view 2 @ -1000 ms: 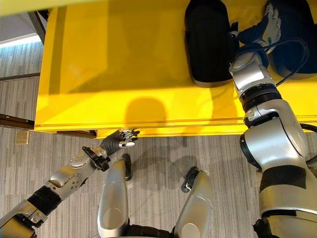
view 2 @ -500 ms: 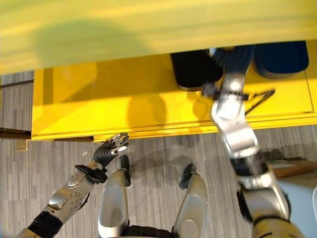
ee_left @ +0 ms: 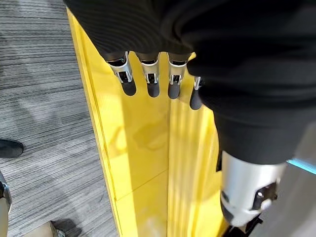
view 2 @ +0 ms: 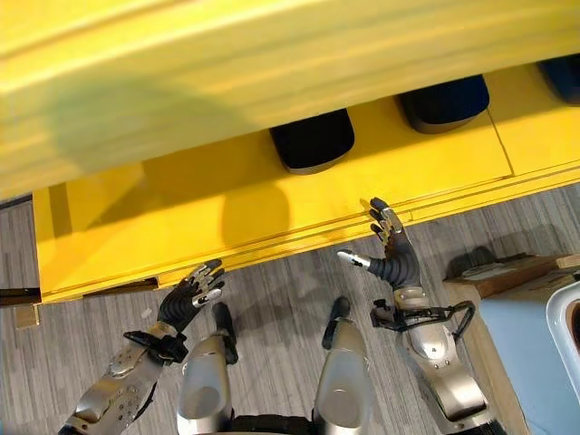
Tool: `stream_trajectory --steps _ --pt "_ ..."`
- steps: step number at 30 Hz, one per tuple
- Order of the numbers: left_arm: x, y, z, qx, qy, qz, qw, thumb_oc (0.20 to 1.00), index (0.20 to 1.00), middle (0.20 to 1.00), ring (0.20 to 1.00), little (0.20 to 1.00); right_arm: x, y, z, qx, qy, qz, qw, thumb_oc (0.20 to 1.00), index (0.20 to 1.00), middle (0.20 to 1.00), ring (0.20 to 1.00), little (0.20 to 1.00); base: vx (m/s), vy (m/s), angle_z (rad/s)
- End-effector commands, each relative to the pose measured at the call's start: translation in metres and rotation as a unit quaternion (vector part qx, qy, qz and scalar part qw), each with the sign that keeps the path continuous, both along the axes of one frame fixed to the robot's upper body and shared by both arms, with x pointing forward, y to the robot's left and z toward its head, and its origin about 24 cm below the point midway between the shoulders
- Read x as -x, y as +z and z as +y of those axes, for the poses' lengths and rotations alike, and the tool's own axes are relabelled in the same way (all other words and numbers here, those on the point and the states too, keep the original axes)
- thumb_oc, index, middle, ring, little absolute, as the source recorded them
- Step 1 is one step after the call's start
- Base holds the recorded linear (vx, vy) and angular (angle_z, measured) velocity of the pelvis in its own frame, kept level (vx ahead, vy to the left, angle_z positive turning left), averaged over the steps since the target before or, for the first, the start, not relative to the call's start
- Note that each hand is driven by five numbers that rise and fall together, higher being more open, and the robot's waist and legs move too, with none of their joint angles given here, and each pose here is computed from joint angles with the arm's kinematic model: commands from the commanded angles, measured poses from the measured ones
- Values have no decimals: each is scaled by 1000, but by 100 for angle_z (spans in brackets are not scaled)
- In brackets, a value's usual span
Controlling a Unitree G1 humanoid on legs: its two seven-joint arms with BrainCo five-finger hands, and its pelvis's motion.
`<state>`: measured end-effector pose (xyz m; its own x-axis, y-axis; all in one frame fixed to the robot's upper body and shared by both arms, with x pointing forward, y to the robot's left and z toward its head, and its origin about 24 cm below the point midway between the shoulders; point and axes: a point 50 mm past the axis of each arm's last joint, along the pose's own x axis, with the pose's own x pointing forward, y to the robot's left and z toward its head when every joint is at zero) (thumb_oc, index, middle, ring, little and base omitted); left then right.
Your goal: Move parts from the plastic box to the shelf.
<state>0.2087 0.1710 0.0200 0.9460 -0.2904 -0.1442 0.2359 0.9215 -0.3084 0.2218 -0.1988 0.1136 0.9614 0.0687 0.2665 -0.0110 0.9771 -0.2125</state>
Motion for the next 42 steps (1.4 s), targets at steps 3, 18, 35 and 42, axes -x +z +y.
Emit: stream_trajectory --steps 3,18,35,42 --pt "-2 40 14 -4 -12 -110 994 1000 1000 1000 1000 1000 2 37 8 68 37 -135 988 1000 1000 1000 1000 1000 0 0 0" --pt "8 -5 1 -96 -203 15 974 1000 1000 1000 1000 1000 1 -101 -73 -84 -207 262 939 1000 1000 1000 1000 1000 -21 127 -7" --pt "-5 -6 -11 -117 -183 -23 976 1000 1000 1000 1000 1000 -27 -118 -37 -86 -221 304 923 1000 1000 1000 1000 1000 -40 -35 -16" --pt "5 -10 12 -128 -126 -25 983 1000 1000 1000 1000 1000 -2 -111 -95 -27 -330 274 903 1000 1000 1000 1000 1000 135 -353 -42"
